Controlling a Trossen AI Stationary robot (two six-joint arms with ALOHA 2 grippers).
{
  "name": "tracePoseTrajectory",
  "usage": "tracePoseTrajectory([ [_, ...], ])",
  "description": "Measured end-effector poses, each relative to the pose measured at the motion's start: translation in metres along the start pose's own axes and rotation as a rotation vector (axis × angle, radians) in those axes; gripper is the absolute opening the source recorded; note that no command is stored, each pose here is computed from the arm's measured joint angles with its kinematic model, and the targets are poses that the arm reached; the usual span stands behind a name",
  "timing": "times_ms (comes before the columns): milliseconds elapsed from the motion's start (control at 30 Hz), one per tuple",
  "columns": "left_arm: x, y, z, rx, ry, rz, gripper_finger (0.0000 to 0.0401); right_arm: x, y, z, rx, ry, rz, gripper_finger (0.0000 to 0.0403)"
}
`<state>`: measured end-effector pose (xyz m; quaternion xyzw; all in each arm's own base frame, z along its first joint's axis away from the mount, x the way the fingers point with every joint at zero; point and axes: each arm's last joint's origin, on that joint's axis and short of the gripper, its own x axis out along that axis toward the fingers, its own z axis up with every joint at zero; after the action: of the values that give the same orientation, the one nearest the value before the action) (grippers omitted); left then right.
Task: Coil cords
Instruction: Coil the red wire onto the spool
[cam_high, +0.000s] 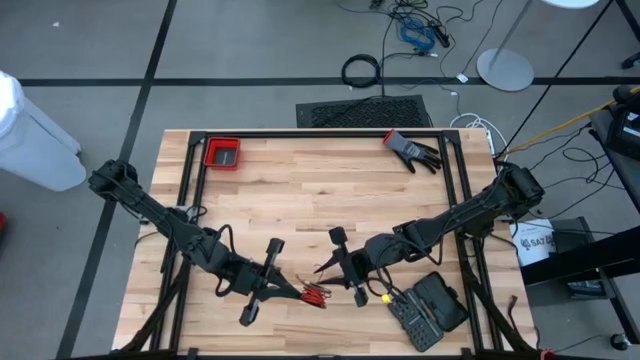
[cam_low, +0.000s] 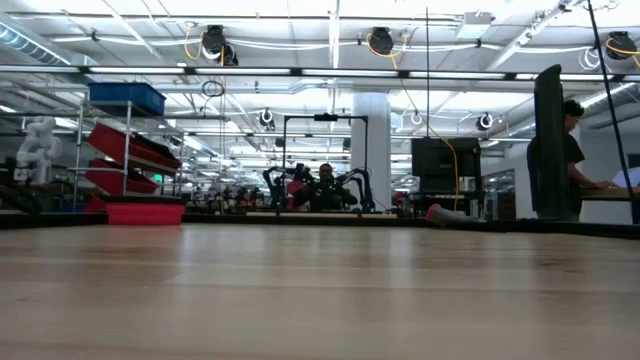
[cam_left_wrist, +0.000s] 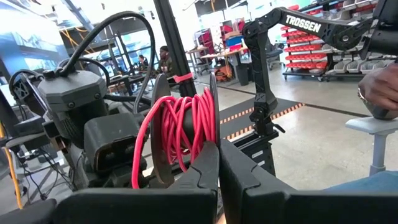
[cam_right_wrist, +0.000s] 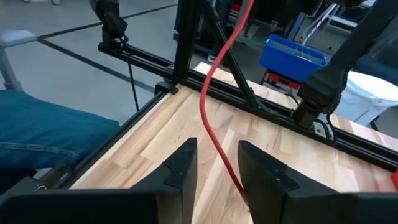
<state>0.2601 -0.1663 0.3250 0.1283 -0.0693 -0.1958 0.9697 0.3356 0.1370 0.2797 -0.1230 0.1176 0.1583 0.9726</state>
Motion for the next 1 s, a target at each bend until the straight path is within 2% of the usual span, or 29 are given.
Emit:
tracePoseTrajectory([
  [133, 0.0, 0.0, 0.0, 0.0, 0.0, 0.0, 0.0002, 0.0, 0.0, -0.0002, 0.0, 0.002, 0.0, 0.0106],
  [367, 0.0, 0.0, 0.0, 0.0, 0.0, 0.0, 0.0002, 0.0, 0.0015, -0.0007, 0.015, 0.002, 0.049, 0.0087],
  [1000, 0.0, 0.0, -0.0001, 0.0, 0.001, 0.0, 0.0002, -0.004, 0.0001, -0.0007, 0.031, 0.029, 0.049, 0.0071],
])
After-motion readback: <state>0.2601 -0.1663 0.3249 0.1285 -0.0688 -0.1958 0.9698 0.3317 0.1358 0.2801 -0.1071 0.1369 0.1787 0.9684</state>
